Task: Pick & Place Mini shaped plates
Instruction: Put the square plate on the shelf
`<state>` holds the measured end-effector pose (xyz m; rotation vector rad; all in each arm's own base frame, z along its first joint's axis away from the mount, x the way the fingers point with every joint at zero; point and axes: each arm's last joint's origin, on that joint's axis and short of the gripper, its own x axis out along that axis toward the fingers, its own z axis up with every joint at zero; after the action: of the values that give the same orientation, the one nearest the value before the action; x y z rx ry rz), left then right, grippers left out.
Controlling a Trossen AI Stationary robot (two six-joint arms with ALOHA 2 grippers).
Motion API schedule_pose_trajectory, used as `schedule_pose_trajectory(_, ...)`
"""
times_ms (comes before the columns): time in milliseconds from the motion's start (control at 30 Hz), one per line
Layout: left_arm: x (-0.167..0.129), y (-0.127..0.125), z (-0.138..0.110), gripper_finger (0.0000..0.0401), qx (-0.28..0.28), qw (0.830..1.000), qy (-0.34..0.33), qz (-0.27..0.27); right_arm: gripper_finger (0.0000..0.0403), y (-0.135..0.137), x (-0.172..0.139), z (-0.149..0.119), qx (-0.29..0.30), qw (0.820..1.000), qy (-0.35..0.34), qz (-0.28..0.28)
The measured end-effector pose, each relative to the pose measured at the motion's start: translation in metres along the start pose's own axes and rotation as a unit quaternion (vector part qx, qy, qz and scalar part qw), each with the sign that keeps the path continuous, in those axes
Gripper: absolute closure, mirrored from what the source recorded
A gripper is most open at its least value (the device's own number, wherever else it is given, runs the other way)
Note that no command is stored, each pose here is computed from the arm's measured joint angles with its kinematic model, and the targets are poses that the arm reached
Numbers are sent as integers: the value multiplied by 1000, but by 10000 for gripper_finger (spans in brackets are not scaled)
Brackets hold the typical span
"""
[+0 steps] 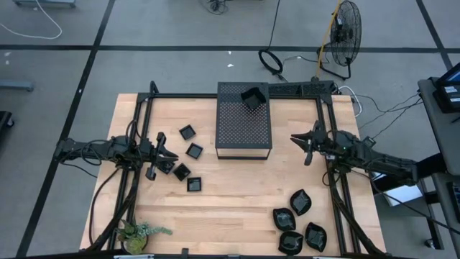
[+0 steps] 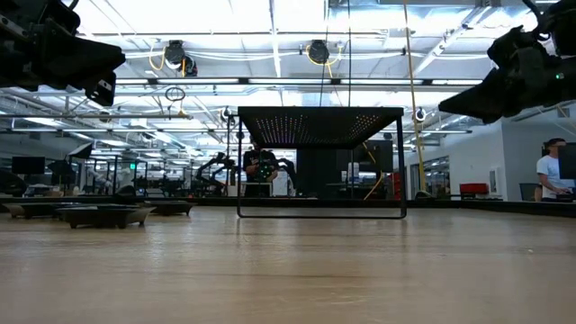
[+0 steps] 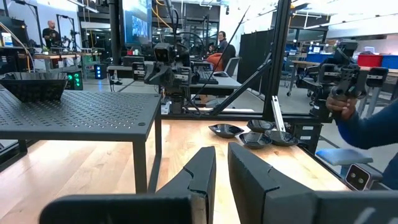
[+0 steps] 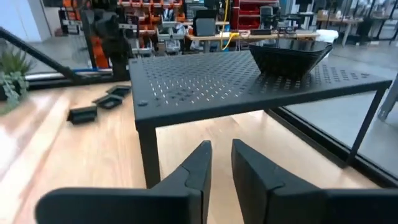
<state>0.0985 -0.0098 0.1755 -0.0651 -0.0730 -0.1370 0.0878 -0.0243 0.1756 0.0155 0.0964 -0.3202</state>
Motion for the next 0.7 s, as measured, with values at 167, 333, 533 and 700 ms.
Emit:
schedule_pose_trajectory(167, 0, 0, 0, 354, 0, 1000, 0, 0, 389, 0, 6, -3, 2, 998, -60, 2)
schedule_pose_trajectory(333, 0, 0, 0, 354, 0, 1000, 0, 0, 400, 1, 5, 3, -3, 995, -102, 13)
schedule_pose_trajectory(533, 0, 0, 0, 354, 0, 1000, 0, 0, 402, 7, 5, 0, 11, 990, -87, 115)
schedule_pose_trajectory(700, 0, 0, 0, 354, 0, 1000, 0, 0, 403, 15, 4, -2, 45, 981, -70, 177)
